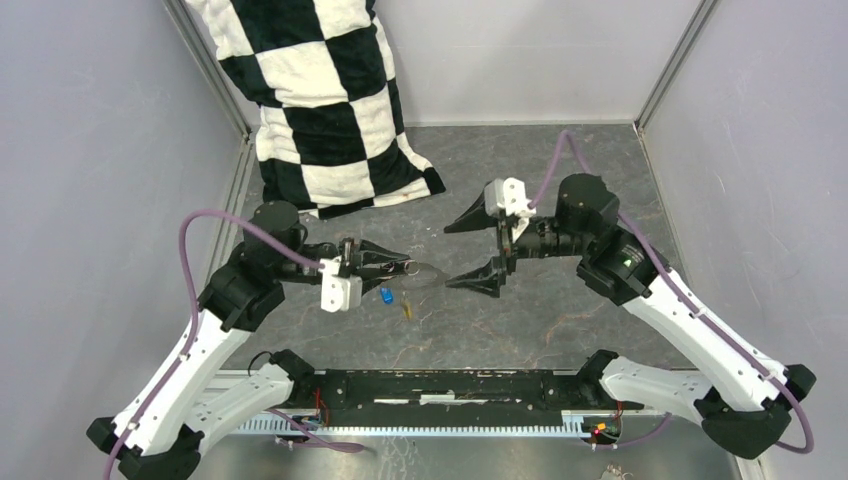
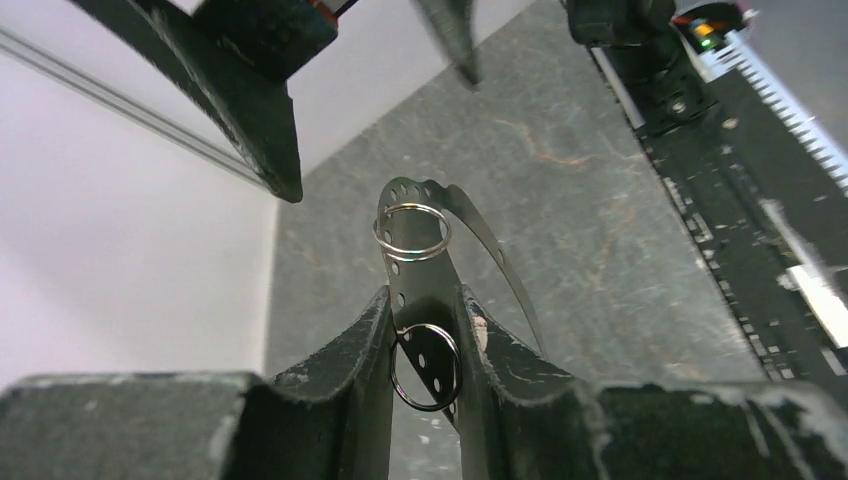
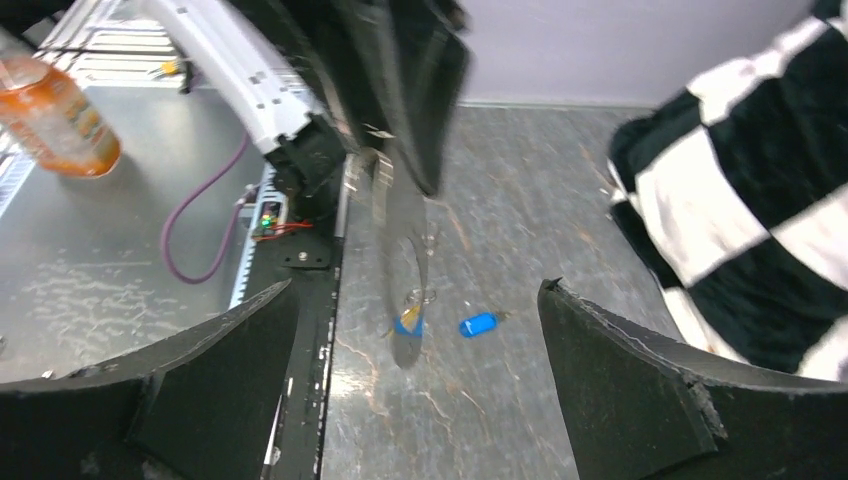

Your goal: Put the keys on the keyring

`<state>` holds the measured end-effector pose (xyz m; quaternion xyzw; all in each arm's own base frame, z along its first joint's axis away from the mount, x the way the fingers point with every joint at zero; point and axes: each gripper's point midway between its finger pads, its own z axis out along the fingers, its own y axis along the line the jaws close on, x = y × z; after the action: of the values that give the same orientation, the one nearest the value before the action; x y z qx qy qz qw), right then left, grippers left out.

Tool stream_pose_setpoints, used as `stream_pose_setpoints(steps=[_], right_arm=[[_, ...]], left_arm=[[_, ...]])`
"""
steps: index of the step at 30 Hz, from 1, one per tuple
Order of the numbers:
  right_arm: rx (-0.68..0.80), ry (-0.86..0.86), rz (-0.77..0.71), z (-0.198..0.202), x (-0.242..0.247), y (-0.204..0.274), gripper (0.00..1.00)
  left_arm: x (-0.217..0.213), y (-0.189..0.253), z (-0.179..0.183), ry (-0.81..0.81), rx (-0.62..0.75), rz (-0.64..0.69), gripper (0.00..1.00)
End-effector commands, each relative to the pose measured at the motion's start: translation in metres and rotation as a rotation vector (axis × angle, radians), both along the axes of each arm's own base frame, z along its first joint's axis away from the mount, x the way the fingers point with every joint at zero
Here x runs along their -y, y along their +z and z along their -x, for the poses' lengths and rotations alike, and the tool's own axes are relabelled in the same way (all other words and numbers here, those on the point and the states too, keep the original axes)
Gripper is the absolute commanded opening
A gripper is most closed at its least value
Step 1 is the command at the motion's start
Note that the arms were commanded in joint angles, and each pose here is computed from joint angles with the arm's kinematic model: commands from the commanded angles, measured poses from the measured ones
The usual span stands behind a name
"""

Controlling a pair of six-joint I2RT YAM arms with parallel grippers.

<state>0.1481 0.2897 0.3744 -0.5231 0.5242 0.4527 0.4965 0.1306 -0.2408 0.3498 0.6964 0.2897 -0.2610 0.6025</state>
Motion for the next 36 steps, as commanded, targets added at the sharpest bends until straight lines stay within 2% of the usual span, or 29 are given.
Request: stream_pose_setpoints(steps=[1,5,12,14,18,21,22,23,24,26,31,34,36], right_arm=[[0.129,0.084,-0.044,0.019,-0.023,0.01,0.96],[0.098,0.113,-0.013,0.024,-0.037,-0.007,0.89],[0.026,0.038,0.003,0.01,-0.043,-0.03,0.7],[0.002,0.009,-0.013,0.006,-0.044,-0.032,0.58],[-0.025,-0.041,-0.1,0.002,-0.045,-0.021,0.18],[-0.033,-0.063,-0.151,0.003,-0.041,-0.017,0.01],[-0.039,-0.083,-0.158,0.001,-0.039,-0.016,0.0],[-0.043,-0.103,-0.158,-0.001,-0.037,-0.018,0.0],[-0.045,-0.13,-0.162,-0.004,-0.033,-0.018,0.0],[-0.045,-0.185,-0.17,-0.009,-0.027,-0.02,0.0],[-0.018,-0.369,-0.191,-0.032,-0.009,-0.024,0.0],[0.03,-0.455,-0.225,-0.042,-0.001,-0.018,0.0],[0.065,-0.506,-0.247,-0.049,0.003,-0.012,0.0]], left_arm=[[0.001,0.008,0.014,-0.011,-0.221,0.006,0.02],[0.002,0.013,0.014,-0.012,-0.224,0.013,0.02],[0.002,0.023,0.015,-0.021,-0.216,0.029,0.02],[0.002,0.023,0.016,-0.027,-0.22,0.029,0.02],[0.002,0.02,0.016,-0.026,-0.225,0.025,0.02],[0.002,0.014,0.011,-0.004,-0.219,0.021,0.03],[0.002,0.012,0.005,0.027,-0.22,0.026,0.24],[0.002,0.012,-0.002,0.066,-0.224,0.036,0.59],[0.001,0.012,-0.011,0.116,-0.227,0.051,0.79],[-0.002,0.023,-0.025,0.195,-0.179,0.1,0.98],[-0.015,0.061,-0.038,0.306,-0.055,0.26,1.0],[-0.02,0.081,-0.034,0.321,-0.098,0.354,1.0],[-0.018,0.081,-0.029,0.305,-0.197,0.369,0.97]])
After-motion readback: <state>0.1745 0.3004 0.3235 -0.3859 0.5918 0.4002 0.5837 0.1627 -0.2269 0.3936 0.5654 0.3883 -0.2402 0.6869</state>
